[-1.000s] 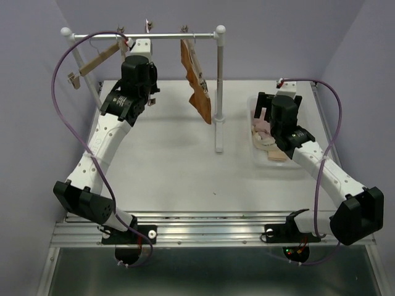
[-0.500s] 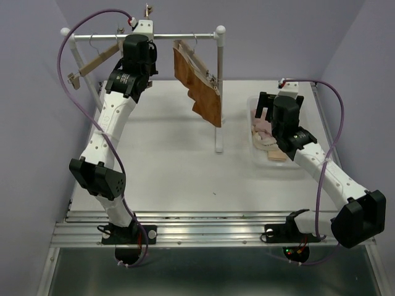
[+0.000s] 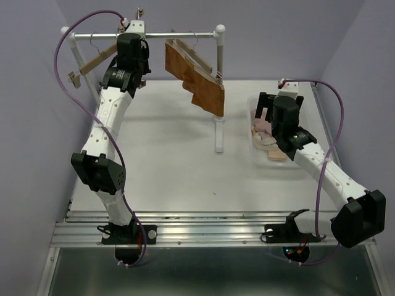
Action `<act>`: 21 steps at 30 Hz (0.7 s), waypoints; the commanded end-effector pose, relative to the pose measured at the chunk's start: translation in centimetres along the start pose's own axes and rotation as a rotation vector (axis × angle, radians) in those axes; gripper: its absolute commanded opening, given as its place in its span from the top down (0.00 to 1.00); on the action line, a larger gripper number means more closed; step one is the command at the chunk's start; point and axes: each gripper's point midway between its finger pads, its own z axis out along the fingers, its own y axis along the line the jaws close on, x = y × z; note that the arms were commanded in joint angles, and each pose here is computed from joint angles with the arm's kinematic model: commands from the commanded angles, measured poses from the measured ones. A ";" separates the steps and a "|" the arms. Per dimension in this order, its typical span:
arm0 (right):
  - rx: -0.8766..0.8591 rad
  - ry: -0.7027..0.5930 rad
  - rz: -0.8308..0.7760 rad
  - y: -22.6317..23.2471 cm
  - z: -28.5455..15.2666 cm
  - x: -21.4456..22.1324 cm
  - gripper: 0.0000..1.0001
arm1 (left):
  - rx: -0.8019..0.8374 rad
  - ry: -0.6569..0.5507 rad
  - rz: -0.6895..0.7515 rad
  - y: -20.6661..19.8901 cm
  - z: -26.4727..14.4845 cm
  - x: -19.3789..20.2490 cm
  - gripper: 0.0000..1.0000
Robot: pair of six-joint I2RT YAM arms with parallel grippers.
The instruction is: Remove the underwear clipped to the hanger
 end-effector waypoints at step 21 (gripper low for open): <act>-0.072 -0.045 0.027 0.6 -1.2 -1.1 0.00 | 0.151 -0.143 -0.185 -0.5 -7.8 -5.2 0.01</act>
